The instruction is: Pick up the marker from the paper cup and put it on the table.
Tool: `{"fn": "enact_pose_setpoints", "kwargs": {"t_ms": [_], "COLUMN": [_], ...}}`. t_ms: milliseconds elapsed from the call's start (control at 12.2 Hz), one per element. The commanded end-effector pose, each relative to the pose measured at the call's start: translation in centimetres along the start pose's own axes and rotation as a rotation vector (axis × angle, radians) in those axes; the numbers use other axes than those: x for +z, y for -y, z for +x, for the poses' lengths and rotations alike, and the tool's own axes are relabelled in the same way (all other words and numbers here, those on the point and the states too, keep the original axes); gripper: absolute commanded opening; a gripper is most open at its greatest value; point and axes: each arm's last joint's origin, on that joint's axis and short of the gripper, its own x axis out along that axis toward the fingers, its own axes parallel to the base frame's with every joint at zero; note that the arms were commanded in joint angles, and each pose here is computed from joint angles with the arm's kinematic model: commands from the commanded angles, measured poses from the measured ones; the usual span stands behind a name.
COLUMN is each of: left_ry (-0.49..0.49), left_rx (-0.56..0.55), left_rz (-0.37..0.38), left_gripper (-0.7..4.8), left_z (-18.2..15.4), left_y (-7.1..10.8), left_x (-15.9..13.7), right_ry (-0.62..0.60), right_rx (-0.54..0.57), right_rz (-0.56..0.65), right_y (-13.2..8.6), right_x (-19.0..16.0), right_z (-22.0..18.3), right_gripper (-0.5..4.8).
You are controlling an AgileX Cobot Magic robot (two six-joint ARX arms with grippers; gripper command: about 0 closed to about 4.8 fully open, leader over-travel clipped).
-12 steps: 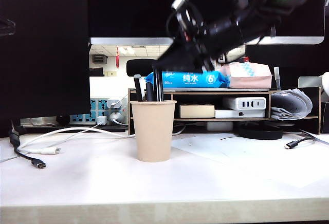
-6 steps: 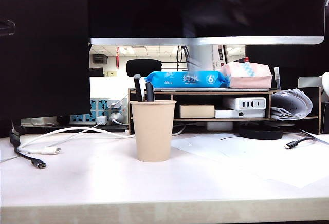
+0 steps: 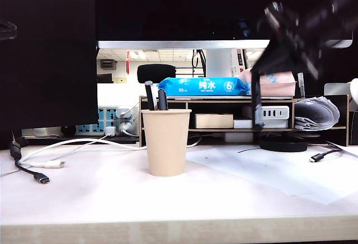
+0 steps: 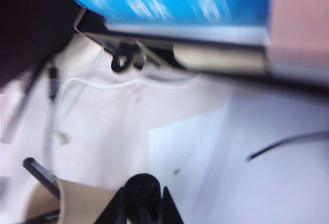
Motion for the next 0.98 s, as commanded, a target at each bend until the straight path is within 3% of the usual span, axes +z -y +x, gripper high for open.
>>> {"fn": "enact_pose_setpoints", "kwargs": {"t_ms": [82, 574, 657, 739, 985], "left_ry": [0.013, 0.013, 0.013, 0.013, 0.013], "left_rx": [-0.001, -0.001, -0.001, -0.001, -0.001], "left_rz": [0.003, 0.004, 0.004, 0.003, 0.004], "left_gripper": [-0.05, -0.05, -0.05, -0.05, -0.05], "left_z": [0.0, 0.0, 0.0, 0.0, 0.0], "left_y": [0.0, 0.0, 0.0, 0.0, 0.0], "left_x": [0.2, 0.2, 0.2, 0.2, 0.2], "right_ry": [-0.063, -0.177, -0.178, -0.175, -0.173], "right_rx": [0.110, 0.126, 0.123, 0.116, 0.114], "right_rz": [0.265, 0.484, 0.486, 0.491, 0.489], "right_y": [3.0, 6.4, 6.5, 6.5, 6.5], "right_x": [-1.1, -4.0, -4.1, -4.0, -4.0], "right_z": [2.7, 6.9, 7.0, 6.9, 7.0], "right_gripper": [0.40, 0.41, 0.45, 1.07, 1.08]}}
